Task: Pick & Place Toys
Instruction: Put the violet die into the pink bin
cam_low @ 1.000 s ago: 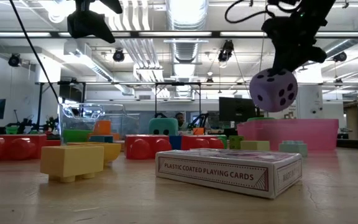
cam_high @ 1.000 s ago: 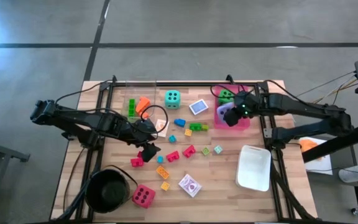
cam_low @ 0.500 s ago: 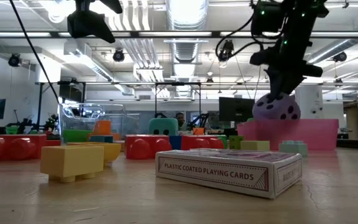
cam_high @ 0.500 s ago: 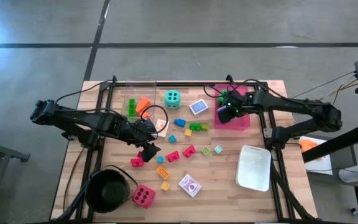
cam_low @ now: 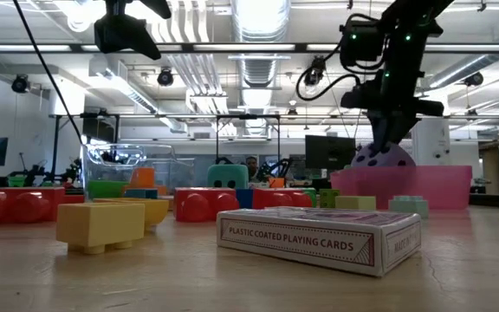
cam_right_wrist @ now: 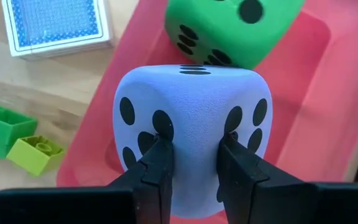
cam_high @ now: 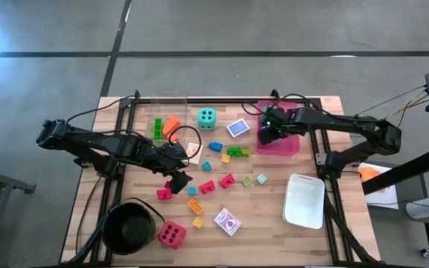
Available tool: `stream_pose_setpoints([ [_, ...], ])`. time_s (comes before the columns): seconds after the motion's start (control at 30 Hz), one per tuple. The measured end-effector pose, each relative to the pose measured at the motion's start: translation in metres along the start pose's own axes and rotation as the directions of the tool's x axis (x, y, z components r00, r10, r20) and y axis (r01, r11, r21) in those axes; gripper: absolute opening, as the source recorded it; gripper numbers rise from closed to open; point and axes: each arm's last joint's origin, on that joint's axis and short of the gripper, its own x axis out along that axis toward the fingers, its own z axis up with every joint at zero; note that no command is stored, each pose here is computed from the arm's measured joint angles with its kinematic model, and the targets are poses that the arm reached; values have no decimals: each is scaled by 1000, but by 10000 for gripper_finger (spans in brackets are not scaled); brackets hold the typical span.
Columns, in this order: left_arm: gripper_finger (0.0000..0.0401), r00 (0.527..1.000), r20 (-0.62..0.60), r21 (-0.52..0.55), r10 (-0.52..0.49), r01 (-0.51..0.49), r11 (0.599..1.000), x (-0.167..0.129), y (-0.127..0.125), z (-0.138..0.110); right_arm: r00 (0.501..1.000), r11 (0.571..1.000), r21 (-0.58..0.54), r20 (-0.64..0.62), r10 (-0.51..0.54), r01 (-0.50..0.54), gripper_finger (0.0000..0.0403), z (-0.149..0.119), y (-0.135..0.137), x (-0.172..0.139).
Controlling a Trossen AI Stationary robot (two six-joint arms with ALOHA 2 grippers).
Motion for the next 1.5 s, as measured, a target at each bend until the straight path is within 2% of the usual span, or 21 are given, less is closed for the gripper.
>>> stream_pose_setpoints([
  [0.37,303,1000,2,-5,2,-2,1000,0,0,0,999,997,-57,21,-45,46,79,17,20,3],
  [0.63,303,1000,2,-8,2,-1,1000,0,0,0,990,983,-127,-22,-138,134,76,23,29,10],
  [0.9,303,1000,2,-8,2,-2,1000,0,0,0,985,966,-207,-42,-166,154,74,25,39,19],
  [1.2,303,1000,1,-11,2,-2,1000,0,0,0,970,904,-365,-10,-244,223,74,16,50,26],
  [1.5,303,1000,1,-23,2,-2,1000,0,0,0,969,819,-534,4,-248,212,72,9,54,26],
])
